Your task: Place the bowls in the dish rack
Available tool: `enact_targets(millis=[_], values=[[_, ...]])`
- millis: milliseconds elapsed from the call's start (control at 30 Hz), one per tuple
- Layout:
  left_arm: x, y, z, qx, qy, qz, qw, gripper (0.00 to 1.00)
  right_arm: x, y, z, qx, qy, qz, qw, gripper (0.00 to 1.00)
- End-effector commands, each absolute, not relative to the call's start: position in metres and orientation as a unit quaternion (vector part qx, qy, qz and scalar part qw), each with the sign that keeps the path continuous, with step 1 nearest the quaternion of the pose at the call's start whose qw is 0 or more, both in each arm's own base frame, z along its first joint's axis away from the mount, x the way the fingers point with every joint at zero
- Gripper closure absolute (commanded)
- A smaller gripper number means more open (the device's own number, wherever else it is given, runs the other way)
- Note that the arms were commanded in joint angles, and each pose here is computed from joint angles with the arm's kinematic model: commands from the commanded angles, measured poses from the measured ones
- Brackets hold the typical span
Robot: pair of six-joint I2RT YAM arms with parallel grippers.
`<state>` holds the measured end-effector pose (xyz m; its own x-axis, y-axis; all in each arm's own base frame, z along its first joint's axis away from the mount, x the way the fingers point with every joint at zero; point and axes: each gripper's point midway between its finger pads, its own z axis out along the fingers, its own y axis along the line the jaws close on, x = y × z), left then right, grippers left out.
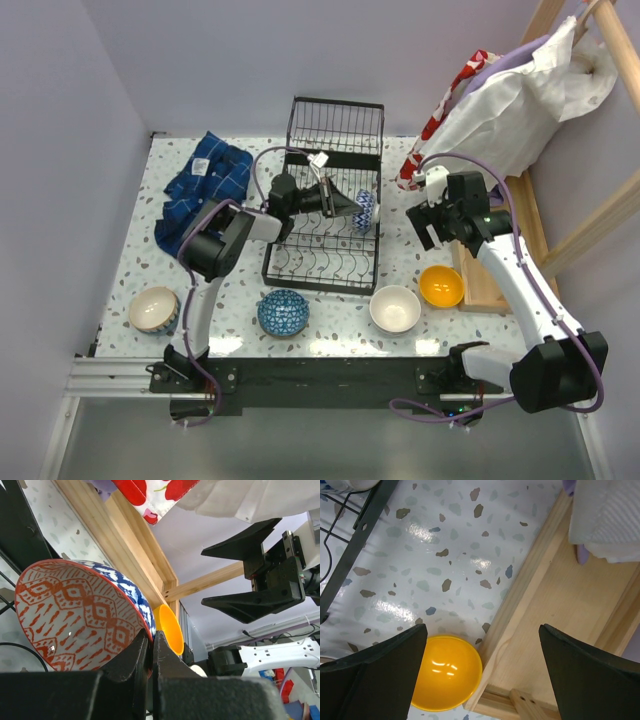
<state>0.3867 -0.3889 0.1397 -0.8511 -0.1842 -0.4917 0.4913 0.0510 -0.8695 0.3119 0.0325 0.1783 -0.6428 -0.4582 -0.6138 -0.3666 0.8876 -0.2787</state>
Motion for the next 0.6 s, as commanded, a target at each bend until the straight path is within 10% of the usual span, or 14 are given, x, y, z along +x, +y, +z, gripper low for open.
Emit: enact_targets(millis=[0,567], values=[[0.371,-0.391,0.134,0.117,0.668,-0.697,0.231,1.00,0.310,0.033,0.189,-0.222,0.902,-0.058,0.366,0.01],[0.378,-0.400,0.138,0.083,0.649,-0.721,0.230,1.00,0.326,0.038,0.199,-0.240,0.901,-0.054,0.358,0.01]])
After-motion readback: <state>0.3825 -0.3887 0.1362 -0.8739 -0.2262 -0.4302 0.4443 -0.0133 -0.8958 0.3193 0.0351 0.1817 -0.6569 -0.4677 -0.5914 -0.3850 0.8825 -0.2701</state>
